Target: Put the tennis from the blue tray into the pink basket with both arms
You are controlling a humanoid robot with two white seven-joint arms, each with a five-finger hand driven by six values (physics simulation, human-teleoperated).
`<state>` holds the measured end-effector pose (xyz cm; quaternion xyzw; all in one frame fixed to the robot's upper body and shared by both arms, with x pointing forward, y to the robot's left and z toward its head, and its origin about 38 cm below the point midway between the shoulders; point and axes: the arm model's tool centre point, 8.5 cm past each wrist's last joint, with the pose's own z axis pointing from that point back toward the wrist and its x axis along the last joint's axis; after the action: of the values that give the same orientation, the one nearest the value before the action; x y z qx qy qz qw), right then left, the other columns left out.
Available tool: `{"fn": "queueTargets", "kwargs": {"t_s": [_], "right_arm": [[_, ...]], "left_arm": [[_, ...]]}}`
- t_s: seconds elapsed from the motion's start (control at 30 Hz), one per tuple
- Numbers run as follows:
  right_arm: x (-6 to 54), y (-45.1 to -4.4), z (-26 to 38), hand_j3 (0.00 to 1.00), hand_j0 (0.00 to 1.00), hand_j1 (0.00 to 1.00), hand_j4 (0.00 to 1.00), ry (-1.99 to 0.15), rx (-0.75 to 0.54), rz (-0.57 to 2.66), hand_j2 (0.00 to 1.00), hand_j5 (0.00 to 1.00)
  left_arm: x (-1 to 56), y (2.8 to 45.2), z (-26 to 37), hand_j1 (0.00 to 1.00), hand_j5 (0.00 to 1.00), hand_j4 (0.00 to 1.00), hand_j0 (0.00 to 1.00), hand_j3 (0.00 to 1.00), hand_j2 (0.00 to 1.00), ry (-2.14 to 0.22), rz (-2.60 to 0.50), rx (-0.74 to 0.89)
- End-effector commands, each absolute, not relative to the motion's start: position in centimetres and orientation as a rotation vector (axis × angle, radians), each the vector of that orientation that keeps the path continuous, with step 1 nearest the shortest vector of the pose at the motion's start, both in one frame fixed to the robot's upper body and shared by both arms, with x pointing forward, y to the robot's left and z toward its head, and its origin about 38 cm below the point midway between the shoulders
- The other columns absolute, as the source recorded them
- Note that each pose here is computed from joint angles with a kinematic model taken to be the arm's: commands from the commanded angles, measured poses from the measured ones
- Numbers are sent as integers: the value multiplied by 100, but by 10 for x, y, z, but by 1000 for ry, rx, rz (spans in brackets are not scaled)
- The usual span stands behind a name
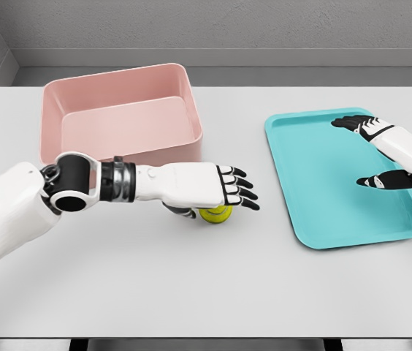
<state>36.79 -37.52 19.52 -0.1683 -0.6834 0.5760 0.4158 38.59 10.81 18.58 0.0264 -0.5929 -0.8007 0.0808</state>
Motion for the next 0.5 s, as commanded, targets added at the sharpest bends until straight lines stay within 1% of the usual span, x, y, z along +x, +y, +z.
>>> {"fn": "queueTargets", "kwargs": {"t_s": [0.0,0.47], "right_arm": [[368,-376,196,100,100,100,100,-1721,-420,1439,100,100],[368,-375,197,100,100,100,100,-1724,-420,1442,100,100]], "left_arm": [[386,107,185,100,100,100,100,100,100,-1774,-2385,70],[393,113,171,100,100,100,100,100,100,-1712,-2381,59]]}}
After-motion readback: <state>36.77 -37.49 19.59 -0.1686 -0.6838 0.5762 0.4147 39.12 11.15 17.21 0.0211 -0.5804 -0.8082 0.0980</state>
